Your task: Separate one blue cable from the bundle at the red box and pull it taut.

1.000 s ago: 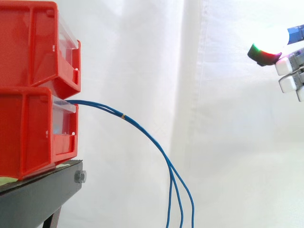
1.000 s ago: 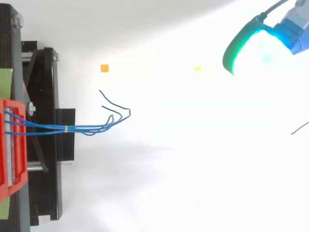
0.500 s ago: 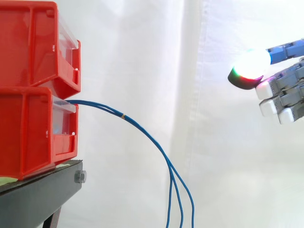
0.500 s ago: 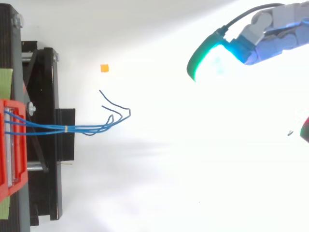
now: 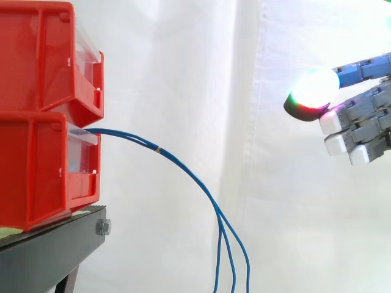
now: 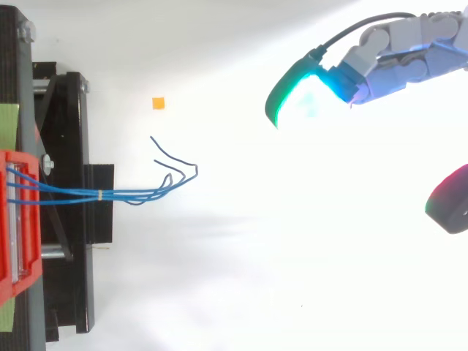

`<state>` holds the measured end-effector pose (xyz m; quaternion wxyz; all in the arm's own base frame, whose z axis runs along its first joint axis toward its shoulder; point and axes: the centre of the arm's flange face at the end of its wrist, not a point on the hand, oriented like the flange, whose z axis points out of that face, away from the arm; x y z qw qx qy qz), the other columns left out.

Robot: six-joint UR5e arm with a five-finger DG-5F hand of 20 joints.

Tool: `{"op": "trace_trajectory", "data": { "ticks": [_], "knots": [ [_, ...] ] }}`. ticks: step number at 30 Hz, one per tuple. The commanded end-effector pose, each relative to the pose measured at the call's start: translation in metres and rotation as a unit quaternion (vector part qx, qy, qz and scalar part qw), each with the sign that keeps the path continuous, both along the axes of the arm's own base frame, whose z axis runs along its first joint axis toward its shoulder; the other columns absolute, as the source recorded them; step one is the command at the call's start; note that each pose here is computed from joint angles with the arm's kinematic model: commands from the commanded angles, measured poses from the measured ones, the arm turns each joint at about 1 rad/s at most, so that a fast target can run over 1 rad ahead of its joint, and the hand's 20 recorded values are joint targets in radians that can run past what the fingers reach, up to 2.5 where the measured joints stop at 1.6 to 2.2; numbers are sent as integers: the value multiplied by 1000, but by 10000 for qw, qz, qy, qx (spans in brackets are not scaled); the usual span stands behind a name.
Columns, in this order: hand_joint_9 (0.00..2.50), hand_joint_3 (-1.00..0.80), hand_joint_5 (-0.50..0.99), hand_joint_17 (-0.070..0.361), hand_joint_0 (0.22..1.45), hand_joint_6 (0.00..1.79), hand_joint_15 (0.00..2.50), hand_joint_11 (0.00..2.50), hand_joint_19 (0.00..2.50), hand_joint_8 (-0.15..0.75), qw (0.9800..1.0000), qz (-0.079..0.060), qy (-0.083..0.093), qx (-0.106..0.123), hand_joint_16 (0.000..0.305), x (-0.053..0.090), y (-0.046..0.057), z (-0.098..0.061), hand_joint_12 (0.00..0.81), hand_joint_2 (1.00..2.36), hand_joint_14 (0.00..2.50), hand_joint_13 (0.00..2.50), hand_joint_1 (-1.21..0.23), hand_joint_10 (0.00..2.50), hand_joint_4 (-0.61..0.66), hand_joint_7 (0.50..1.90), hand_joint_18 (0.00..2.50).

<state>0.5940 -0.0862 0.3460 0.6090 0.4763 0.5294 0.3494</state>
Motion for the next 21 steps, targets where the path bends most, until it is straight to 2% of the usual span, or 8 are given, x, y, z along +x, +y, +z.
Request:
{"op": "trace_trajectory", "data": {
  "ticks": [1,7,11,14,15,19,20,21],
  "knots": [
    [636,-500,-181,85,521,502,283,192,486,234,10000,-15,31,-1,38,3,1,-7,314,1000,10,541,-596,6,150,775,377],
    [631,-500,-181,84,521,502,285,185,476,234,10000,16,-49,-4,37,8,8,-10,313,1000,10,534,-596,5,150,773,366],
    [627,-500,-181,84,520,502,280,184,476,234,10000,-30,-71,-37,37,8,9,-9,314,1000,10,532,-596,6,151,772,363],
    [634,-500,-180,84,520,502,278,186,479,235,9997,-100,-122,-166,37,11,10,-9,315,1000,10,532,-595,5,152,773,365],
    [634,-500,-180,84,520,502,281,186,478,235,9993,-117,-145,-319,37,19,12,-20,315,1000,10,531,-595,6,152,773,365],
    [631,-500,-180,84,520,502,288,185,477,235,9993,-118,-167,-315,37,29,13,-34,315,1000,10,528,-595,5,154,774,362],
    [631,-500,-180,84,520,502,283,185,477,236,9993,-142,-202,-287,37,38,14,-38,316,1000,11,527,-596,6,152,773,363],
    [632,-500,-180,84,521,502,284,185,476,236,9993,-149,-196,-281,37,39,14,-39,314,1000,10,528,-596,6,153,773,362]
  ]
}}
